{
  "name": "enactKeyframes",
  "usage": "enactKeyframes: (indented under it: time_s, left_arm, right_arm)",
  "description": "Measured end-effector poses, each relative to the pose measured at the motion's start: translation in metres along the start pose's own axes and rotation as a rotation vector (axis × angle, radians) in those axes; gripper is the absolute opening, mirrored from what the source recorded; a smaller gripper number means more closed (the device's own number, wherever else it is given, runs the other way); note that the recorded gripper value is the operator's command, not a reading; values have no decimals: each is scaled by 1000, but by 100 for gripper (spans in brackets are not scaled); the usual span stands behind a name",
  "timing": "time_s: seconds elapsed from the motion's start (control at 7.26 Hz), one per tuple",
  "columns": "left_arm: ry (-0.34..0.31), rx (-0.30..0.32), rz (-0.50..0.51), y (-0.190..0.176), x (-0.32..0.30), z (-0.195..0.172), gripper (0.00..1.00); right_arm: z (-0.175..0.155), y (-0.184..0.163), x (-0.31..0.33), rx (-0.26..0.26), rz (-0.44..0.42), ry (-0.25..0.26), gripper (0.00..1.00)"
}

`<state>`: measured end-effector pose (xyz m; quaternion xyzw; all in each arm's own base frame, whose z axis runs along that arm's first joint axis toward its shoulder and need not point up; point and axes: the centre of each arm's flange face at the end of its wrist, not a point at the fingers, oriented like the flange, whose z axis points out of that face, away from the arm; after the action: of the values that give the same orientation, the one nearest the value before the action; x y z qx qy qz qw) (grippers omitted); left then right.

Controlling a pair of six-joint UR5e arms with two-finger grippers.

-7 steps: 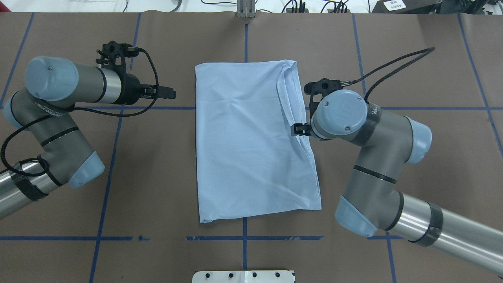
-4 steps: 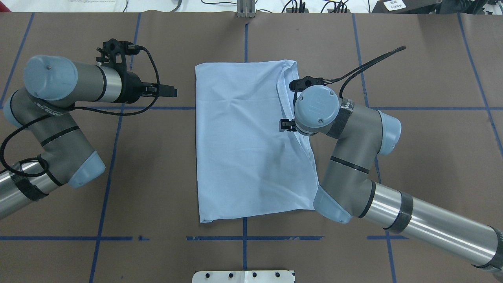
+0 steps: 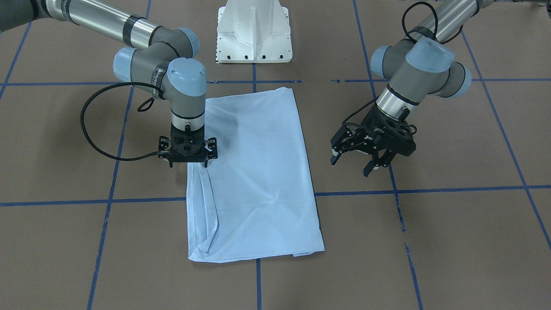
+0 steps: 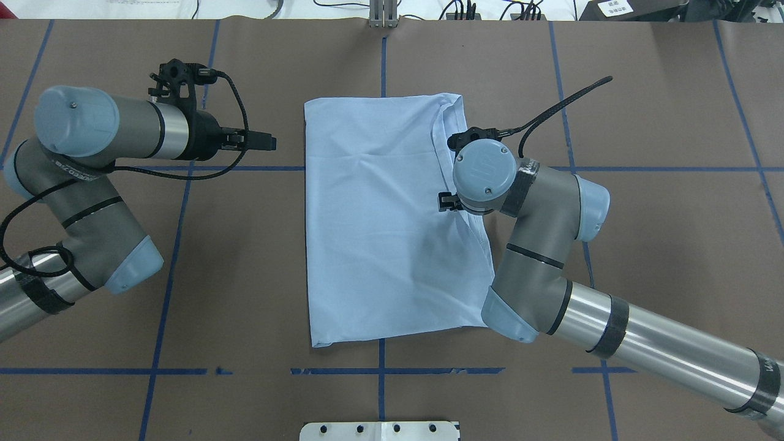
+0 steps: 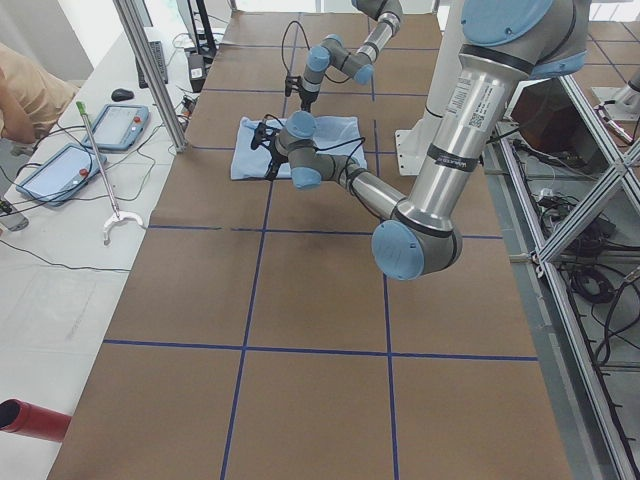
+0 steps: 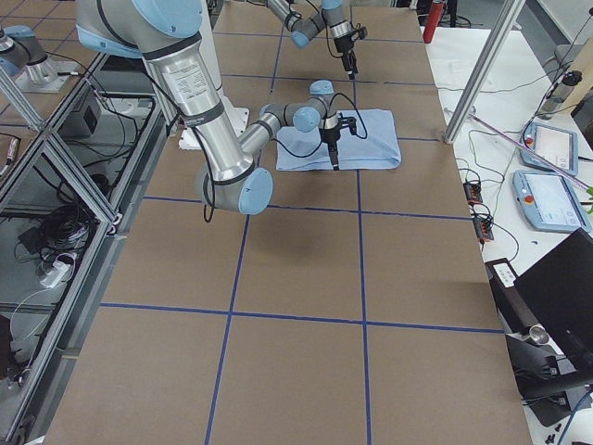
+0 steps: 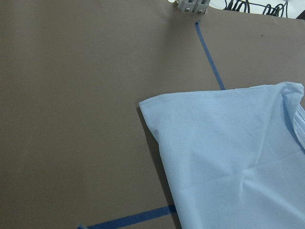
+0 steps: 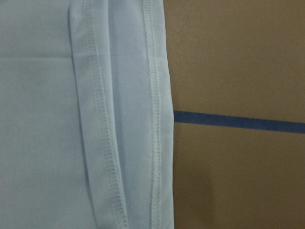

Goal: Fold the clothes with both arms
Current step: 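Release the shirt and raise both grippers away from it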

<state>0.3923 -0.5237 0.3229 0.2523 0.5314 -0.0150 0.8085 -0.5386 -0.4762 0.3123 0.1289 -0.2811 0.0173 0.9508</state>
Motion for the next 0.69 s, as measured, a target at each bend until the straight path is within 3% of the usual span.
enactKeyframes:
  time_s: [0.41,0.69]
  left_arm:
    - [-1,1,0,0,-1,0,100]
    - [-2,1,-1,0,0,0,100]
  right_arm:
    - [-9,-2,-11,-2,-9,-22,100]
    - [-3,0,-6,-14,-54,-5,100]
